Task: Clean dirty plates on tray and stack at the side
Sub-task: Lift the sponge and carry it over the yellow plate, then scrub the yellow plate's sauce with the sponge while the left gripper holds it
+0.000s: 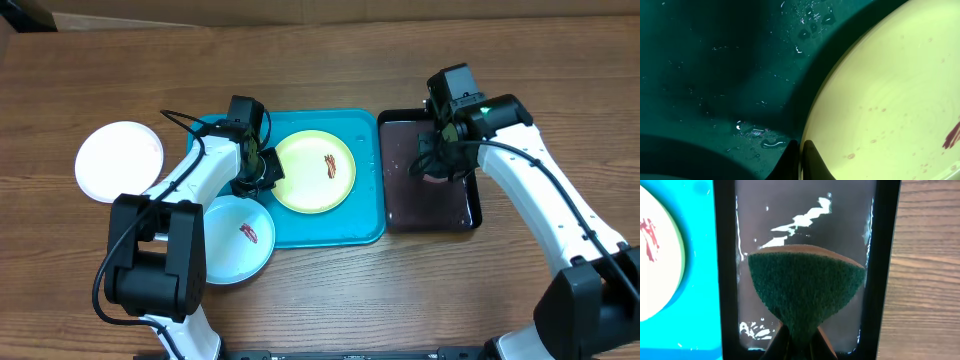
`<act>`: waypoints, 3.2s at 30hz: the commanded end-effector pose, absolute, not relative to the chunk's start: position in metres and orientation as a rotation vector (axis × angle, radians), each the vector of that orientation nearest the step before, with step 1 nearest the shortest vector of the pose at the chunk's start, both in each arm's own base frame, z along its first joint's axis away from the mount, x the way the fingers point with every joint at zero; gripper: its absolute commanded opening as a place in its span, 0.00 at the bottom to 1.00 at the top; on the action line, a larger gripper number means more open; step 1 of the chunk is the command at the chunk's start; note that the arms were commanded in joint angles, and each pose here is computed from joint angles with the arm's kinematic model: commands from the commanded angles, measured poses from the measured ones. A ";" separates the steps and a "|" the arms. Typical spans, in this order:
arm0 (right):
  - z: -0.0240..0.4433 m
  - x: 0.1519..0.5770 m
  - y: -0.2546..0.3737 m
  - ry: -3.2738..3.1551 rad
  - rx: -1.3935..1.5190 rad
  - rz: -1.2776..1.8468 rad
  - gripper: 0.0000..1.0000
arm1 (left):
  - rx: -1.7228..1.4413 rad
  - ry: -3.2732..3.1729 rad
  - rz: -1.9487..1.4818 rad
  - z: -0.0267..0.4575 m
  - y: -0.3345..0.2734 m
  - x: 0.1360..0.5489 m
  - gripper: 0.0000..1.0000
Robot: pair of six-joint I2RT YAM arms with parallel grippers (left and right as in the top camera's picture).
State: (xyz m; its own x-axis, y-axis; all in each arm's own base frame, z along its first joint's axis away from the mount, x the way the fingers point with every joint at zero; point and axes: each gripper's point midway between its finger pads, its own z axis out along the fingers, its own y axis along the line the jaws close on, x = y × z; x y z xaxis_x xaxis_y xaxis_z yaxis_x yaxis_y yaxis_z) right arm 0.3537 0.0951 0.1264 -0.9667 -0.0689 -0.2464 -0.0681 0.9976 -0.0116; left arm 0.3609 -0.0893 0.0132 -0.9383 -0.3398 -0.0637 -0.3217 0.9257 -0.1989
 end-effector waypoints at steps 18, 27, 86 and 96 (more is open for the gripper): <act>0.220 0.400 0.224 2.533 -0.348 0.701 0.04 | -0.508 2.954 -0.313 0.010 -0.095 0.369 0.04; 0.148 0.407 0.252 2.598 -0.399 0.190 0.04 | -0.507 2.954 -0.309 0.010 -0.094 0.369 0.04; -0.040 0.343 0.323 2.973 -0.620 0.298 0.04 | -0.460 2.968 -0.301 0.010 -0.094 0.367 0.04; -0.035 0.324 0.342 3.016 -0.653 0.510 0.04 | -0.460 2.968 -0.301 0.010 -0.094 0.367 0.04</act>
